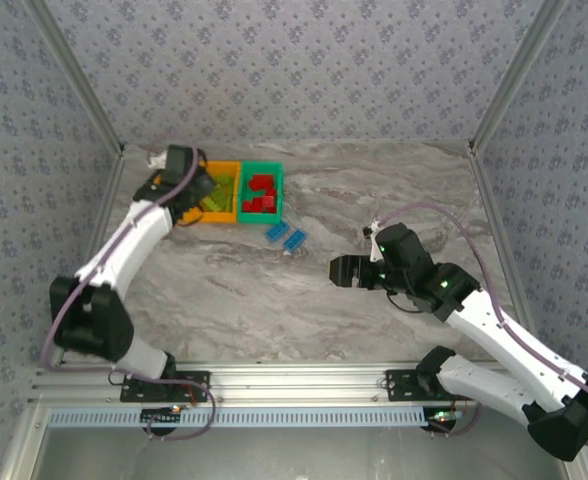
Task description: Sort the legos into containers by color
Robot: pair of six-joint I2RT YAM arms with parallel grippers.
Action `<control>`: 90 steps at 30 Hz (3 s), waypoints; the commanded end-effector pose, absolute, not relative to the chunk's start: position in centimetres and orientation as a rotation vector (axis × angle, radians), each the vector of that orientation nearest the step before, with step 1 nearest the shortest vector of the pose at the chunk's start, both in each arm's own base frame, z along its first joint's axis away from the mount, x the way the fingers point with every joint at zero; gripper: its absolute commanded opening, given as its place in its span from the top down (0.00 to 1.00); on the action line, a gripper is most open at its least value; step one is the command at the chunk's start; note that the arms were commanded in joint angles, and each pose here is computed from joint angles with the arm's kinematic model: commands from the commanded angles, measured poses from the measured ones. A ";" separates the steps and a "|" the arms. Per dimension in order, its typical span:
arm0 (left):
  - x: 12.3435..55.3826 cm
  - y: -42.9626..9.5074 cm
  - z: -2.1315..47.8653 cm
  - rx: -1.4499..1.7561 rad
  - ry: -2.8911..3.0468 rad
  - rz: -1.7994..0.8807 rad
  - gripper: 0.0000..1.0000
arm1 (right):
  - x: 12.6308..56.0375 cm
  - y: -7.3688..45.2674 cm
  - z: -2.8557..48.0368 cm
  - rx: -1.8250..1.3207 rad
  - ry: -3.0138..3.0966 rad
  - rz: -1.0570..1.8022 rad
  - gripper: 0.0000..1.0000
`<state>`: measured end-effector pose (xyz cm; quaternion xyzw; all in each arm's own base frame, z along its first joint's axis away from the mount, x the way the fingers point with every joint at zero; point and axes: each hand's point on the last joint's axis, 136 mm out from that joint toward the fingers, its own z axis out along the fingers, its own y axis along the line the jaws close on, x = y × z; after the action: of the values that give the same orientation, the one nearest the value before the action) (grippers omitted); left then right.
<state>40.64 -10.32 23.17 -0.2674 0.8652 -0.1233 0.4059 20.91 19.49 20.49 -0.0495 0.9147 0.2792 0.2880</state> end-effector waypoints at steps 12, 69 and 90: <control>34.5 -30.3 11.3 0.361 2.568 -0.292 0.44 | 22.4 19.1 20.3 -0.037 2.436 0.706 0.11; 57.1 3.1 14.0 -0.798 2.368 -0.258 0.55 | 20.2 16.2 20.1 0.029 2.438 0.669 0.11; 41.8 -17.0 24.7 -0.255 2.176 -0.547 0.54 | 21.7 17.9 19.5 0.027 2.447 0.698 0.11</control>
<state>43.66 -14.01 24.56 -0.1491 0.8749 -0.2294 0.3996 21.41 17.61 19.03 0.0046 0.9229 0.2530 0.2901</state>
